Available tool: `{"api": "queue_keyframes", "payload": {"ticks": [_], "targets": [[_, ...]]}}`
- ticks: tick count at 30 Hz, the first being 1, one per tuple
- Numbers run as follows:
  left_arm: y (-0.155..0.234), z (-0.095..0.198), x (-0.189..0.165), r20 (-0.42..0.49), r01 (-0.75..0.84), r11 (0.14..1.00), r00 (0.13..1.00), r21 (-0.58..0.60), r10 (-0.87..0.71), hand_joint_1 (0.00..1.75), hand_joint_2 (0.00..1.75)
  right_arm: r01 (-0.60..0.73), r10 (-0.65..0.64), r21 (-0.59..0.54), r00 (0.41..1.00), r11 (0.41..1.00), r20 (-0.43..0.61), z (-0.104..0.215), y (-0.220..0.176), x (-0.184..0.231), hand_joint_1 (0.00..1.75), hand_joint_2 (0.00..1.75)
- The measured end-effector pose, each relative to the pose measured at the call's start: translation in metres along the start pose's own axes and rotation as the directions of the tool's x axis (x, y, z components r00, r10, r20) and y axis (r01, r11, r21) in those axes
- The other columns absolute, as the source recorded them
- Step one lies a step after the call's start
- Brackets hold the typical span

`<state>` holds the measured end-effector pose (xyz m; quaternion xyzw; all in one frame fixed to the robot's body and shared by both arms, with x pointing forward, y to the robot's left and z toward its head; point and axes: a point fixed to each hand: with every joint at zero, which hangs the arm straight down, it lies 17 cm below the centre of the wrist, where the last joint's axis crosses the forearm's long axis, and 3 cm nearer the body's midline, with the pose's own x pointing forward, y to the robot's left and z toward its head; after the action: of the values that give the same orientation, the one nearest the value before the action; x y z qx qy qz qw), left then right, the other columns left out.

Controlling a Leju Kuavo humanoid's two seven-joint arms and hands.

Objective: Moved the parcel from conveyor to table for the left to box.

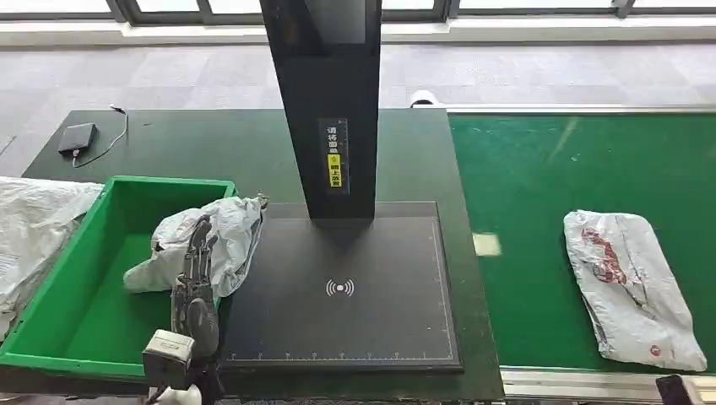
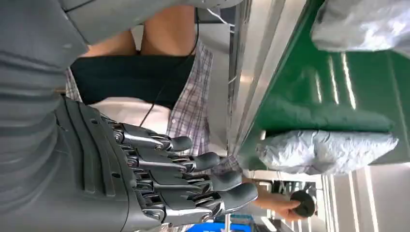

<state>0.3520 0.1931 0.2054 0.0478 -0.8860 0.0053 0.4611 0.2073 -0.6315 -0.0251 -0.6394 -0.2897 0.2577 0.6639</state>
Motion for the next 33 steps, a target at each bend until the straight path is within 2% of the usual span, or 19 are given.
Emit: {"api": "queue_keyframes", "payload": {"ticks": [19, 23, 27, 33], "targets": [[-0.002, 0.002, -0.008, -0.026, 0.001, 1.0, 1.0, -0.006, -0.001, 0.0, 0.0, 0.019, -0.021, 0.059, 0.999, 0.998, 0.038, -0.004, 0.023, 0.019, 0.0, 1.75], [-0.004, -0.001, -0.011, -0.035, 0.011, 1.0, 0.999, -0.003, -0.011, 0.0, 0.0, 0.051, -0.054, 0.044, 0.996, 0.998, 0.065, -0.018, 0.029, 0.075, 0.0, 1.75], [-0.003, -0.003, -0.012, -0.045, 0.022, 1.0, 0.999, 0.009, -0.021, 0.0, 0.0, 0.098, -0.109, 0.084, 0.985, 0.992, 0.135, -0.029, 0.039, 0.14, 0.0, 1.75], [0.004, -0.001, -0.009, -0.055, 0.041, 0.998, 0.998, 0.045, -0.038, 0.0, 0.0, 0.095, -0.132, 0.14, 0.95, 0.986, 0.282, -0.041, 0.037, 0.239, 0.0, 1.75]]}}
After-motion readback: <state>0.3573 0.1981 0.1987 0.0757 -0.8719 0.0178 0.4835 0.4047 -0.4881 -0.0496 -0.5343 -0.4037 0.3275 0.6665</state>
